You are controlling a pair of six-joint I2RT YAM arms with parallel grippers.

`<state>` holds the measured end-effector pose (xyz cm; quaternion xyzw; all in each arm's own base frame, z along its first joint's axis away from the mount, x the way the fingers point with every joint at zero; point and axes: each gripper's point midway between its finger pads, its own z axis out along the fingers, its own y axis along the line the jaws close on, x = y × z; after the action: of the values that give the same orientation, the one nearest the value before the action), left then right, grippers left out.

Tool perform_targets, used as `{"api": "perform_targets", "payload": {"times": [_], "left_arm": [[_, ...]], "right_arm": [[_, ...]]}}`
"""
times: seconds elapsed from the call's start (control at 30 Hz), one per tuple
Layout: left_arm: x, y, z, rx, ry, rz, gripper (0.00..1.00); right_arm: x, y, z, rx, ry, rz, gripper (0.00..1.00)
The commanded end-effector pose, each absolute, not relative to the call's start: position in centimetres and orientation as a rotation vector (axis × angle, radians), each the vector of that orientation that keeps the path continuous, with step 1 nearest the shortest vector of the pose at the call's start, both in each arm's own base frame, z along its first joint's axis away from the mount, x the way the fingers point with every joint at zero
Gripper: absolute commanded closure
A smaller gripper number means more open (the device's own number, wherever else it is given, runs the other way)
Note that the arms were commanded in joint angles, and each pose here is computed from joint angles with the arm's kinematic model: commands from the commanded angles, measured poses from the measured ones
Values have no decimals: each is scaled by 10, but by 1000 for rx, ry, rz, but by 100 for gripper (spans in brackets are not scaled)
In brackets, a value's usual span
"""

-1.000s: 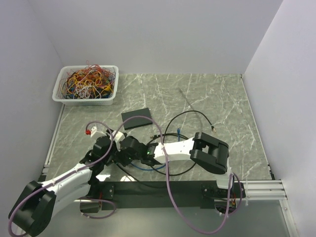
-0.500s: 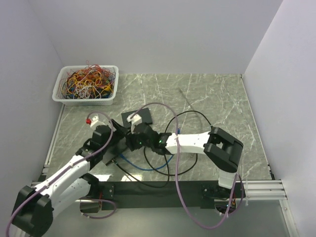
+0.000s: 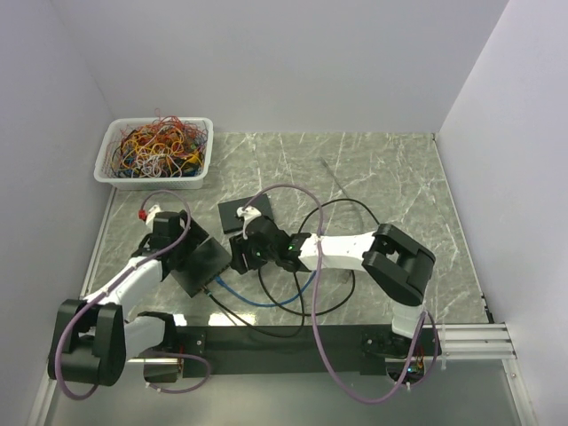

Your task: Insert the plug into the switch port

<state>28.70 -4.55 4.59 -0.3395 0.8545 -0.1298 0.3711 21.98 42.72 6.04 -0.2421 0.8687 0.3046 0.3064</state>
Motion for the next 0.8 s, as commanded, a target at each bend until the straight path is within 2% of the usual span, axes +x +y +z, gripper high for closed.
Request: {"api": "perform_targets", "payload": {"times": [0.0, 0.13, 0.57, 0.77], "left_arm": [[300, -51, 57, -847, 2178, -390, 8], [292, -58, 53, -873, 2193, -445, 10], [236, -64, 34, -966, 2223, -503, 11], [234, -64, 45, -970, 2191, -513, 9]], "right_arm": [[211, 449, 72, -642, 2306, 950, 37], [212, 460, 55, -663, 2359, 958, 37], [230, 494, 51, -681, 2367, 1048, 37], [219, 509, 51, -736, 2354, 1147, 37]]}}
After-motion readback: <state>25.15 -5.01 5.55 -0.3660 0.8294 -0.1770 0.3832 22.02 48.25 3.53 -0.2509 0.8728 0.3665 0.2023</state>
